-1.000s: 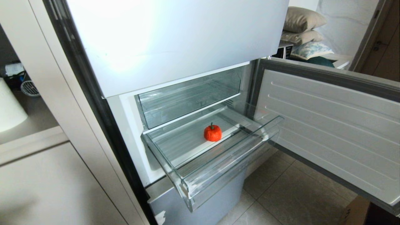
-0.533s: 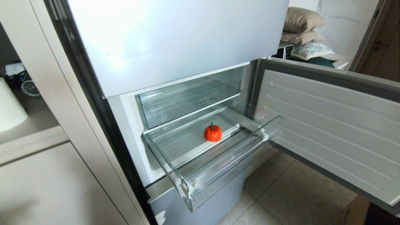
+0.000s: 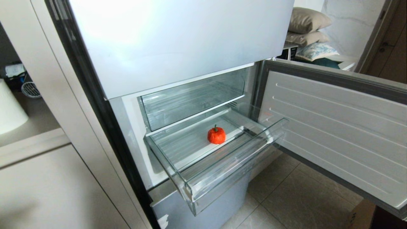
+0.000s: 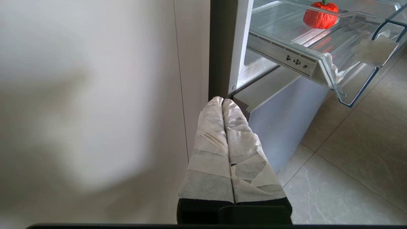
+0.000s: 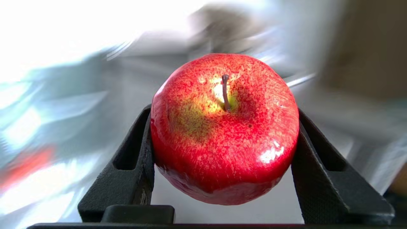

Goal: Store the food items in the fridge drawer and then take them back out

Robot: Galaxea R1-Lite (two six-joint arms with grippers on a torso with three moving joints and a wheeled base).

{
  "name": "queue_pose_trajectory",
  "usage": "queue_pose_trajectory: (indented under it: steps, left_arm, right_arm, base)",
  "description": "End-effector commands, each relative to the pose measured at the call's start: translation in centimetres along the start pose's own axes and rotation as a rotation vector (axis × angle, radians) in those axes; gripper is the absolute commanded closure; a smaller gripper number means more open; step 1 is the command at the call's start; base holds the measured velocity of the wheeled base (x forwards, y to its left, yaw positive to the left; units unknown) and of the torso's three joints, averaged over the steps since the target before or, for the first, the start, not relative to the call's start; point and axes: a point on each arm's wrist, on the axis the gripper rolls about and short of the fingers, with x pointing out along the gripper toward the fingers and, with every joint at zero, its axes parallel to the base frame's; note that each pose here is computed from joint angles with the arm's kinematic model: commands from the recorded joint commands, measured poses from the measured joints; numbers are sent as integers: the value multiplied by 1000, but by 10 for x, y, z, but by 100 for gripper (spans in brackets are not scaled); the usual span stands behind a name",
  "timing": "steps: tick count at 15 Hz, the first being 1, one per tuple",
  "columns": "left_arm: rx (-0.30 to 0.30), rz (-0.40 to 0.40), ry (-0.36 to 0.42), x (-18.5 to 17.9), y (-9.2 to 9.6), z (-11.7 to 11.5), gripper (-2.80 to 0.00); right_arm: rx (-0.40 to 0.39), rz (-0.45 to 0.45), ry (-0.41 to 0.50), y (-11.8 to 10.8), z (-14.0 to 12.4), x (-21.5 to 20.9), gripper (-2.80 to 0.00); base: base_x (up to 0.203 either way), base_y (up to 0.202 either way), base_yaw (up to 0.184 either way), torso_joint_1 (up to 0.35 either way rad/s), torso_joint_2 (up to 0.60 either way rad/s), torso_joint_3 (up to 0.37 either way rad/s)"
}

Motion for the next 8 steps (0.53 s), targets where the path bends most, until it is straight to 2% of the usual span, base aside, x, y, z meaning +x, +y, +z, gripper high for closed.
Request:
queue_pose_trajectory:
  steps: [1,2,3,4,5,8]
  left_arm:
    - [0,0,0,0,0,0,0]
    - [0,0,0,0,0,0,0]
    - [0,0,0,0,0,0,0]
    - [0,0,0,0,0,0,0]
    - [0,0,0,0,0,0,0]
    - [0,0,0,0,0,0,0]
  right_arm:
    - [31,173,156,12,-35,-55,0]
    - [34,235,344,15,-68,-73,0]
    - [28,280,491,18,-97,-90,0]
    - [26,305,563,18,-111,-99,0]
    - [29,322,590,18,-115,-106,0]
    - [35,308,481,15,-111,-118,0]
  base:
    - [0,0,0,0,0,0]
    - [0,0,0,0,0,0]
    - [0,0,0,0,0,0]
    - [0,0,0,0,0,0]
    - [0,0,0,0,0,0]
    - [0,0,0,0,0,0]
